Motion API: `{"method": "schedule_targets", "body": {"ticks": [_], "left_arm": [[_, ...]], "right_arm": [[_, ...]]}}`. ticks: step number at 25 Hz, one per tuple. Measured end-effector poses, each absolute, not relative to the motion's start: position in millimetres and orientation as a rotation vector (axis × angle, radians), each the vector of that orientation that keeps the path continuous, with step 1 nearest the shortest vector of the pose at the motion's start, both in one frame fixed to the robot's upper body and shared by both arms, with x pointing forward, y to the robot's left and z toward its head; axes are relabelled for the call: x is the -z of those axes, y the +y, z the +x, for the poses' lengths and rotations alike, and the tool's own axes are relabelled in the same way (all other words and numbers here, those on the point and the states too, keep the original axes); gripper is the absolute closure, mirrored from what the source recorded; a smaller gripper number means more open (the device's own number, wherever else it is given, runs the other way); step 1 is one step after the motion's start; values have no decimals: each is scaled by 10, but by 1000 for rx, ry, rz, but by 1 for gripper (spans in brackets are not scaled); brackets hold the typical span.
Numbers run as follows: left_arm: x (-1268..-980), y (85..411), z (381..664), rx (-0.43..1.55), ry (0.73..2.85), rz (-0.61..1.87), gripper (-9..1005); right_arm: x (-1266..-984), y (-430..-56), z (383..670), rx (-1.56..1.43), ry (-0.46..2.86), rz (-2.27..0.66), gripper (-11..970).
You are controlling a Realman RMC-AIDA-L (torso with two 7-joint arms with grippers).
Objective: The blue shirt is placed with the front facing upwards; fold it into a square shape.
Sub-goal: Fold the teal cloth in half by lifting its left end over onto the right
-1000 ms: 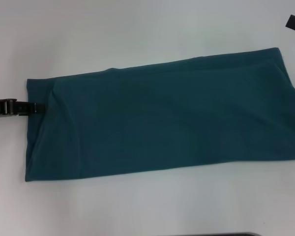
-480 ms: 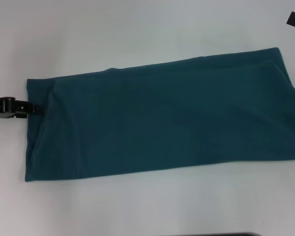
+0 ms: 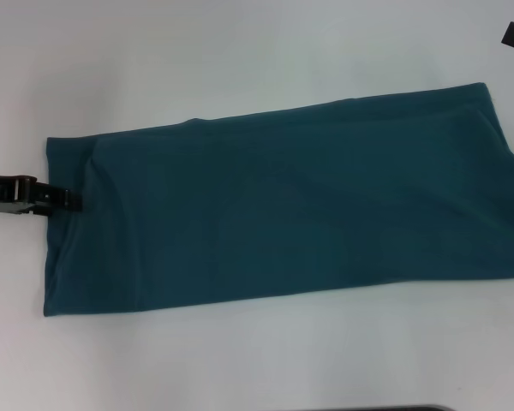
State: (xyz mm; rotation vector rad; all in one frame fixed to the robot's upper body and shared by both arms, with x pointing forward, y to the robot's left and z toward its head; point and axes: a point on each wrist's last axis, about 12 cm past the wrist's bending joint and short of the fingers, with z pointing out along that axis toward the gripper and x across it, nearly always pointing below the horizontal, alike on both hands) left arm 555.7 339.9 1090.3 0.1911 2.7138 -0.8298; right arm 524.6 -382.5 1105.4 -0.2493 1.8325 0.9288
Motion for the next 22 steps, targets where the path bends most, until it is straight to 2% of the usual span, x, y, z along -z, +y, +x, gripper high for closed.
{"method": "schedule_targets", "body": {"ticks": [22], "left_arm": [[-10947, 3445, 5601, 799, 2735, 154, 389]], "right_arm": [[-11050, -3856, 5236, -919, 1843, -248, 276]]}}
